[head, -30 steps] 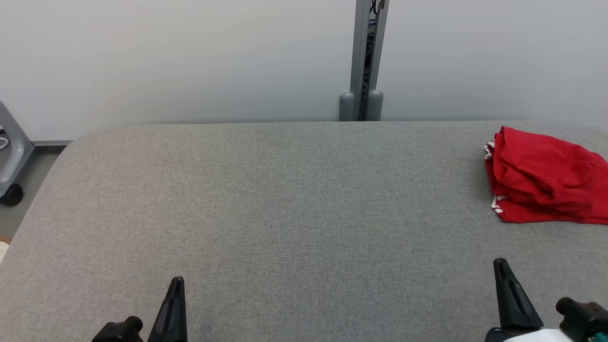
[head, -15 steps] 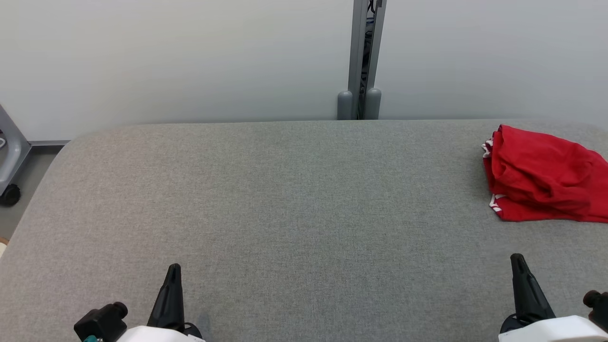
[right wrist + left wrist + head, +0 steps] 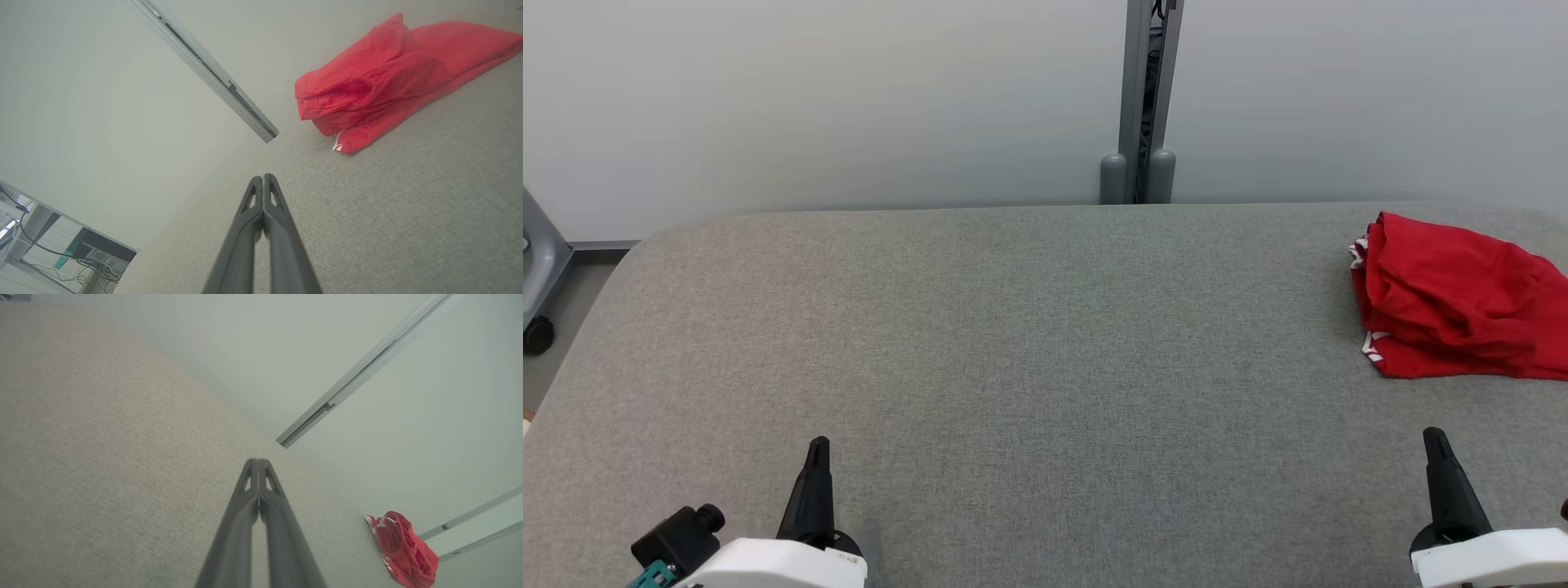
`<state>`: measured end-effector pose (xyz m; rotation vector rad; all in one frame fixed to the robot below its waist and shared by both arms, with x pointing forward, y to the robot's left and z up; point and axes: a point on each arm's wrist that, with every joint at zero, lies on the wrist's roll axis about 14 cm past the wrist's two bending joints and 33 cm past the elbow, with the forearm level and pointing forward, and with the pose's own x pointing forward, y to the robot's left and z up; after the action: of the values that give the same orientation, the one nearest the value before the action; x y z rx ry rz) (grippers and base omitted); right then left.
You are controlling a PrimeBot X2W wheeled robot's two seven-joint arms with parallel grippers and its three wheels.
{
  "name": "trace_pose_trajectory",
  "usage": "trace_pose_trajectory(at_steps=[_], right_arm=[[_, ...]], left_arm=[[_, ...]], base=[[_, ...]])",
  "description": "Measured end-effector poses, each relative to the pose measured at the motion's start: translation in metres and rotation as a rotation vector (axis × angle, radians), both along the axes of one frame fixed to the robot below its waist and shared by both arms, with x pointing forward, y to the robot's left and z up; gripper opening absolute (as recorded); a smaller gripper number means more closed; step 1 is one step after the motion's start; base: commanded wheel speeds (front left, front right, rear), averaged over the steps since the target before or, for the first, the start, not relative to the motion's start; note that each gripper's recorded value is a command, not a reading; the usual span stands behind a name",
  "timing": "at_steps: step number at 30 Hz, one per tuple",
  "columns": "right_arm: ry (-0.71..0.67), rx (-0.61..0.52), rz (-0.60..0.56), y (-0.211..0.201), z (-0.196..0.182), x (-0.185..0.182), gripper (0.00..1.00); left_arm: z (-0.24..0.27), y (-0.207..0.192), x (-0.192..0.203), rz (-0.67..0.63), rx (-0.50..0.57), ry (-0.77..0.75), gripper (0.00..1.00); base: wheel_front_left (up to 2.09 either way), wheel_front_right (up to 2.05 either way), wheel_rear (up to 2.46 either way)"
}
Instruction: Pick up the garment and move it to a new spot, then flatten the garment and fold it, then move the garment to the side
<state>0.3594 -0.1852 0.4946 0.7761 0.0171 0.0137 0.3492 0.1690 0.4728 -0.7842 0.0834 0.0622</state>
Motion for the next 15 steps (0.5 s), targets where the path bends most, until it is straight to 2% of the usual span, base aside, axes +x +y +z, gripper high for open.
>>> trace_pose_trajectory(at_steps=[15], right_arm=[[0.022, 0.171, -0.031, -0.012, -0.002, 0.004, 0.0]], left_arm=[[0.003, -0.002, 0.01, 0.001, -0.169, 0.001, 0.0]], base=[[0.0, 0.0, 0.0]])
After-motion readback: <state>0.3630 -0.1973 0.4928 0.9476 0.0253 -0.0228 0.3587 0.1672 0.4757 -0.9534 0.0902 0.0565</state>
